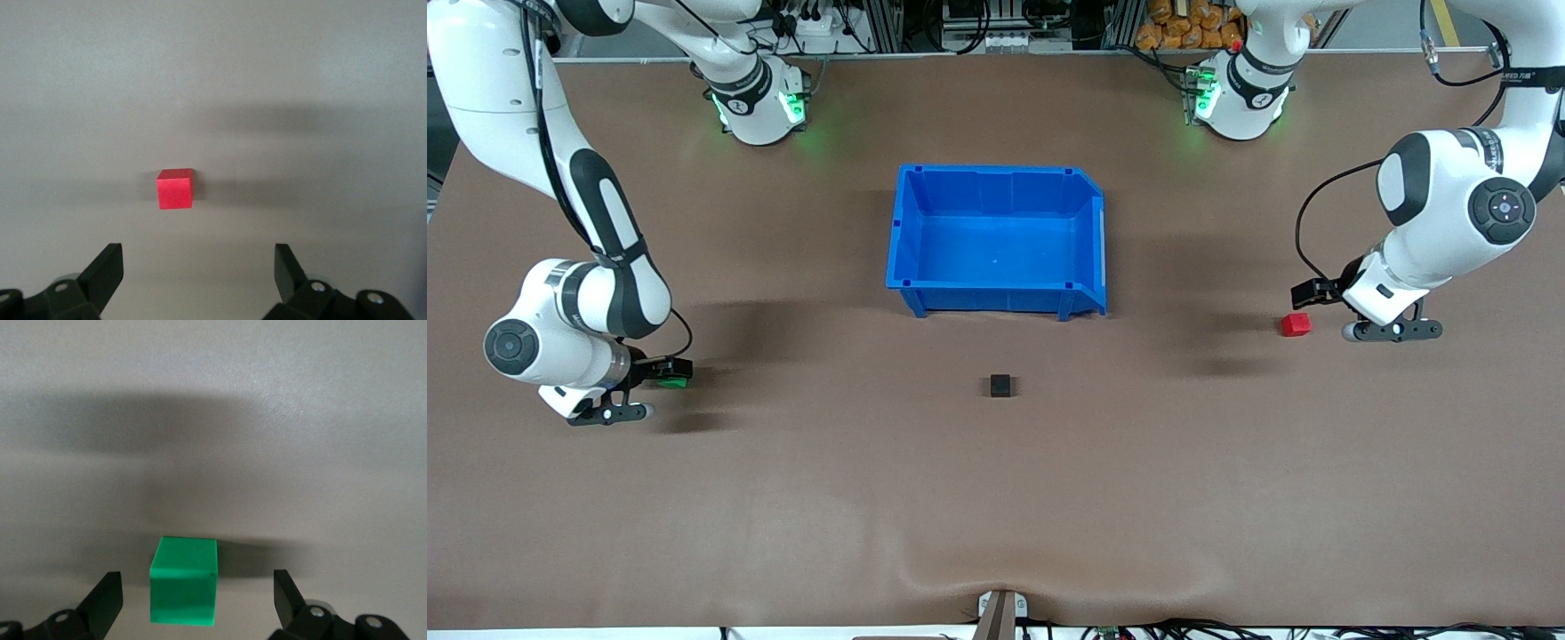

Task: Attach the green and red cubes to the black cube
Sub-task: 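Close the right gripper on the green cube while the left gripper grasps the red cube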

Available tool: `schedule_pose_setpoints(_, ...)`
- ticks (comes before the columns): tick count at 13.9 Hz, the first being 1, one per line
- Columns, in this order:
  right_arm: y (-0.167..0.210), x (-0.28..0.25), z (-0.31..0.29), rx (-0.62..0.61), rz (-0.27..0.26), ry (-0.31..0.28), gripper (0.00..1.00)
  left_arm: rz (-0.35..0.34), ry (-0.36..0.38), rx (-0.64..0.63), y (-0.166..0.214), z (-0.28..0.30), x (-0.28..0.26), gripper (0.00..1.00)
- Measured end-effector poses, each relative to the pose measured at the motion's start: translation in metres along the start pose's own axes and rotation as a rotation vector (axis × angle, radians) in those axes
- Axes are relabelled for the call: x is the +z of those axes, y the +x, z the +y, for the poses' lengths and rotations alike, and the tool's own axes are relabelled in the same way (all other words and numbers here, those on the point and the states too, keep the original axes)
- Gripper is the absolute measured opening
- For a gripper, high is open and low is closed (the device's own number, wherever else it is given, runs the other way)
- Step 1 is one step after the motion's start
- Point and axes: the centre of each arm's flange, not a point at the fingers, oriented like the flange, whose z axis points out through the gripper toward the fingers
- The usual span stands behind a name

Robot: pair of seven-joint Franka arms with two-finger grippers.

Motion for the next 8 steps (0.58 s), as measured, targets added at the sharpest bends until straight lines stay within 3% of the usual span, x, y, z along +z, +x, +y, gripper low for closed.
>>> schedule_pose_setpoints(8, -0.001, 0.01, -0.001, 0.027, -0.011, 0.03, 1.0, 0.004, -0.014, -0.011, 0.011, -0.005, 0.045, 1.0)
